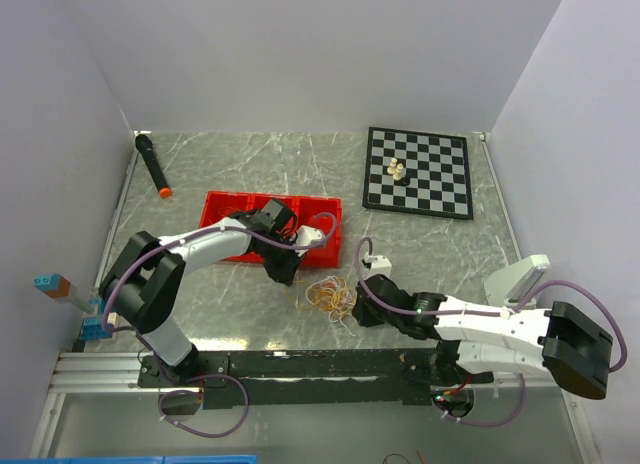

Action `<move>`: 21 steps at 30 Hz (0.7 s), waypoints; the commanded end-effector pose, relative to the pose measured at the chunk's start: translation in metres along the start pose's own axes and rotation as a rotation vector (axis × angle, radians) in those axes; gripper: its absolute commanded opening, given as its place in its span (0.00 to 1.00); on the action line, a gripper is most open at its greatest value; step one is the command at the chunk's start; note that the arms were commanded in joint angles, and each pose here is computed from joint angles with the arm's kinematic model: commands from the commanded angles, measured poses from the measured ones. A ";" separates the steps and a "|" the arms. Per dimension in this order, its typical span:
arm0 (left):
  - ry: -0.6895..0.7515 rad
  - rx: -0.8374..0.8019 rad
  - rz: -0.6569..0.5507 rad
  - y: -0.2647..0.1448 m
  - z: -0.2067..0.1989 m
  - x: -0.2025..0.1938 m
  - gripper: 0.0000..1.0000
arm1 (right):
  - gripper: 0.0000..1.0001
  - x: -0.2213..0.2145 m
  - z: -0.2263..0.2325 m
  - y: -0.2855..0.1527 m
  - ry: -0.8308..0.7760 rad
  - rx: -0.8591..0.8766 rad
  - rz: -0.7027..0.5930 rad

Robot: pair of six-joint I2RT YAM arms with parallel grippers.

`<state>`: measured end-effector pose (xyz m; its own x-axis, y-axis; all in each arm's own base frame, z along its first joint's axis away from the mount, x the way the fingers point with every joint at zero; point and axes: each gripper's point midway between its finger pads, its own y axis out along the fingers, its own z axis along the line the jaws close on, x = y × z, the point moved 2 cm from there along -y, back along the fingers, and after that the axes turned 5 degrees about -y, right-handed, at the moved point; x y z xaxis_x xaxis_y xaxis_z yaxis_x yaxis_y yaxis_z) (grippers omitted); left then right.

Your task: Untangle the cables

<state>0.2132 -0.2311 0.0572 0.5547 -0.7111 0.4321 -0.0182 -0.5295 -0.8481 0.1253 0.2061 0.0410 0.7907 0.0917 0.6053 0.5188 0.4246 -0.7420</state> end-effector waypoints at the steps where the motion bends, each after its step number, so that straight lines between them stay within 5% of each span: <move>1: 0.021 -0.007 -0.042 -0.014 -0.004 0.006 0.01 | 0.03 0.018 0.012 -0.010 0.023 0.034 -0.084; 6: 0.011 -0.039 -0.070 -0.053 -0.006 0.017 0.01 | 0.00 0.020 0.001 -0.032 0.076 -0.002 -0.115; 13: 0.061 -0.020 -0.265 -0.175 -0.010 0.053 0.01 | 0.00 0.032 -0.025 -0.064 0.218 -0.100 -0.201; 21: 0.119 0.133 -0.423 -0.270 -0.032 0.057 0.01 | 0.00 0.021 -0.066 -0.084 0.334 -0.429 -0.133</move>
<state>0.2525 -0.1575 0.2921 0.4224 -0.4995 0.7564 0.2961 -0.7127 -0.6360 0.1227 0.1437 0.0939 0.7485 -0.1980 0.6329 0.6630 0.2036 -0.7204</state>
